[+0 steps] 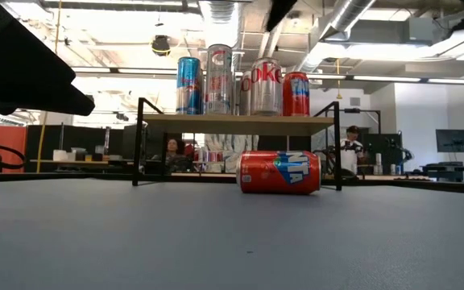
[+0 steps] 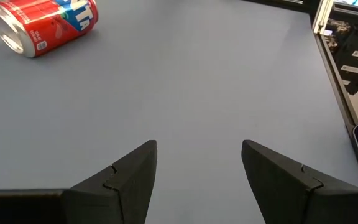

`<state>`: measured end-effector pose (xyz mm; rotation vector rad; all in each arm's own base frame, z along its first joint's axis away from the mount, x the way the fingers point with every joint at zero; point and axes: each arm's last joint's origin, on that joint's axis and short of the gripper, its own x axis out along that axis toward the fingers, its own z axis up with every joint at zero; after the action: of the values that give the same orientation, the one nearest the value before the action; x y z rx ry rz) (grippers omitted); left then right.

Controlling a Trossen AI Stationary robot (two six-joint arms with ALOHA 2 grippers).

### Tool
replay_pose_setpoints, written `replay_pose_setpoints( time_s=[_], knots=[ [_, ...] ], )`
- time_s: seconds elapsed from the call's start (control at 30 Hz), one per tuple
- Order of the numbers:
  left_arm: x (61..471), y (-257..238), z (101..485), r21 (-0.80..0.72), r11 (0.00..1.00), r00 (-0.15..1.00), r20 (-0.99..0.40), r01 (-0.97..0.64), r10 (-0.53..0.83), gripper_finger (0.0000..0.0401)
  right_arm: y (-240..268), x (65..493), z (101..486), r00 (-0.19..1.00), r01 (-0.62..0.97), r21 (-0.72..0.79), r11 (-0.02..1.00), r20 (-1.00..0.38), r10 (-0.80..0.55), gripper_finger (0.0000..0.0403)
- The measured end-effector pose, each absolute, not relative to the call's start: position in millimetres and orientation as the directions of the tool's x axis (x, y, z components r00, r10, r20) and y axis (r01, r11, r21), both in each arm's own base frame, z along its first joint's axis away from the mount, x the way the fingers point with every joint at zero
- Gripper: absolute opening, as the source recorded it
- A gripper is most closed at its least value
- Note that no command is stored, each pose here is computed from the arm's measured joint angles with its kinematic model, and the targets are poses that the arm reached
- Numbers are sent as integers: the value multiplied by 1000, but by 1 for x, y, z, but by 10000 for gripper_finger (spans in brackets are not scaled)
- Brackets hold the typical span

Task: Place canned beverage on shelf
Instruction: Put the silver soda can on the shelf aligned with the other silver soda can

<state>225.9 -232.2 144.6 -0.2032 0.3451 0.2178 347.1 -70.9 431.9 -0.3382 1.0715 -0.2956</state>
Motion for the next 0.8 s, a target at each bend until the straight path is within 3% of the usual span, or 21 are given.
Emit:
replay_pose_setpoints(
  time_s=[0.2,0.37,0.6,0.8],
  knots=[
    [226,-232,145,-152,958,919,-353,-242,176,225,-68,305,446,398,204,-350,914,-824,-404,251],
    [226,-232,145,-155,958,919,-353,-240,174,225,-76,276,422,379,289,-342,894,-817,-435,197],
    [226,-233,145,-177,953,920,-353,-247,173,225,-83,248,351,614,417,-318,852,-592,-522,82],
    [226,-233,145,-179,952,920,-352,-250,175,225,-84,239,302,665,467,-262,845,-526,-530,6]
  ],
)
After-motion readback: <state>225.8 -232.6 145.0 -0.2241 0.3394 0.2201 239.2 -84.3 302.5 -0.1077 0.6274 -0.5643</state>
